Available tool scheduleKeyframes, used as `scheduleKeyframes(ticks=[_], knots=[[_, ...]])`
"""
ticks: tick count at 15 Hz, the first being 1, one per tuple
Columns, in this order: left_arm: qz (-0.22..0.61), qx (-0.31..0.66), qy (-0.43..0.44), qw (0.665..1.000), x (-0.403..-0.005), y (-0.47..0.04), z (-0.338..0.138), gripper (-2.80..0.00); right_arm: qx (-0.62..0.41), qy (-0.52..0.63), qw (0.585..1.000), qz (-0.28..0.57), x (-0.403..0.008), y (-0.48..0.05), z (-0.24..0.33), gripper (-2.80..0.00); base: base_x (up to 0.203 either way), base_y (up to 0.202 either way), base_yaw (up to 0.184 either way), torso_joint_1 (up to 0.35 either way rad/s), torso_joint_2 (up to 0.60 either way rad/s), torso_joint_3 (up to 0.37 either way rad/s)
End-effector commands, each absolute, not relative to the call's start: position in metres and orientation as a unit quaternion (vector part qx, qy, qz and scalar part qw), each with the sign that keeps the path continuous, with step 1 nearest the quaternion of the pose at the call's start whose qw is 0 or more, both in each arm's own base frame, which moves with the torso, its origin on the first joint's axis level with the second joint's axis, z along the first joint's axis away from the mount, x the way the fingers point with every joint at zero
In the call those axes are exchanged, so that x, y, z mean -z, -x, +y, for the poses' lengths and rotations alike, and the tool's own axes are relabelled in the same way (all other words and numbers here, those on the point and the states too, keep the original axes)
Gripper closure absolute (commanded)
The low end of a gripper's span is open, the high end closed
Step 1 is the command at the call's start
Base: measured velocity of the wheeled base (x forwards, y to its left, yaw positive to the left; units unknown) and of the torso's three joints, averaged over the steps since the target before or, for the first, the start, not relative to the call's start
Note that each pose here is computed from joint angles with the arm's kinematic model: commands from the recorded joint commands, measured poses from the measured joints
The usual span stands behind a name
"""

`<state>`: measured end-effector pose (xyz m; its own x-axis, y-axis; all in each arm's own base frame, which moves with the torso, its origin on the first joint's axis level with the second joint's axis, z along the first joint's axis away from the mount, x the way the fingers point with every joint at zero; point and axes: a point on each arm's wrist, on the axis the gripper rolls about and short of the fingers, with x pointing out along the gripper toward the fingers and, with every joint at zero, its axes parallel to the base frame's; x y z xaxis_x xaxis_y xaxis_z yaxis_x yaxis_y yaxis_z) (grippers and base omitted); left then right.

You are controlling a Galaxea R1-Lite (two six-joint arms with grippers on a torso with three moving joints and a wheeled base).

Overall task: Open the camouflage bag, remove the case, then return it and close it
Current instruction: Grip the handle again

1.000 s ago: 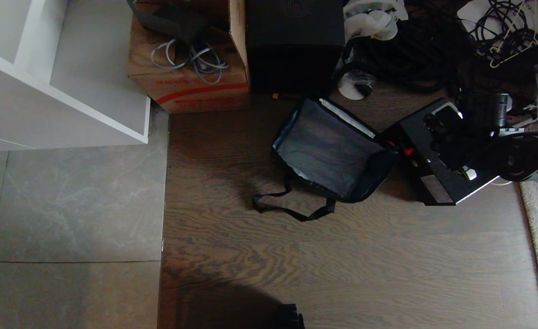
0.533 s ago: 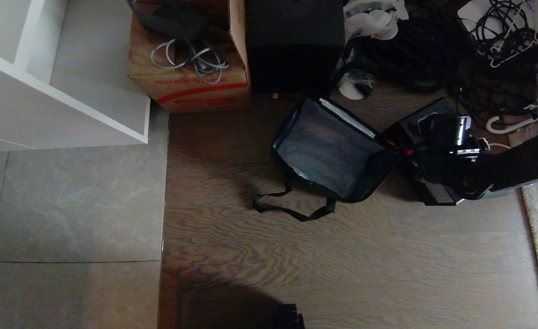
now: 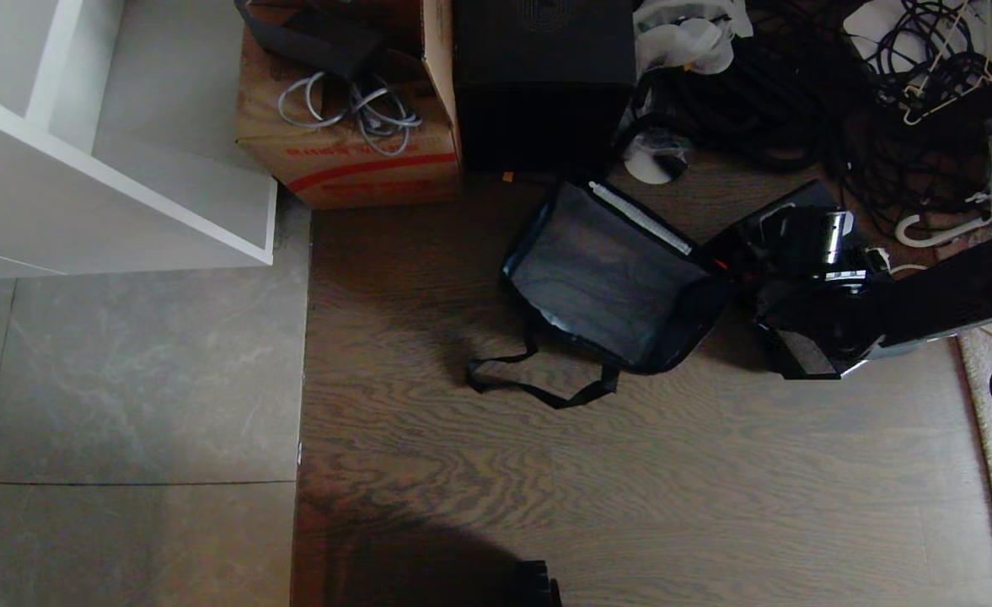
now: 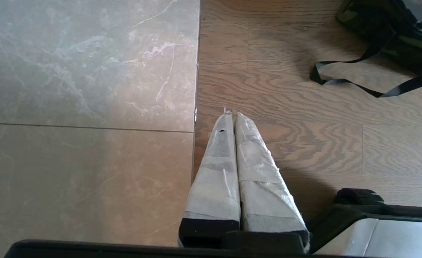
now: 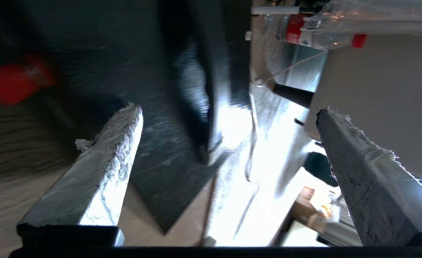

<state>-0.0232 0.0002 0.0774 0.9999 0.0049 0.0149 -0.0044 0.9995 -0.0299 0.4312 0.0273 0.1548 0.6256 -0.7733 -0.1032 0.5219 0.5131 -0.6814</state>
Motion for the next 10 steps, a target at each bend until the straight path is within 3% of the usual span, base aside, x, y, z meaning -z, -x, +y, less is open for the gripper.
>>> scheduleKeyframes(ticks=[1,10], knots=[[-0.007,-0.002,0.015,1.0,-0.077,0.023,0.0,0.0,0.396,0.311,0.839,0.207,-0.17,-0.428,0.014,-2.8,0.0,0.0,0.0,0.0,0.0,0.0],[-0.008,-0.002,0.015,1.0,-0.077,0.023,0.0,0.0,0.411,0.313,0.831,0.207,-0.154,-0.47,-0.014,-2.8,0.0,0.0,0.0,0.0,0.0,0.0]])
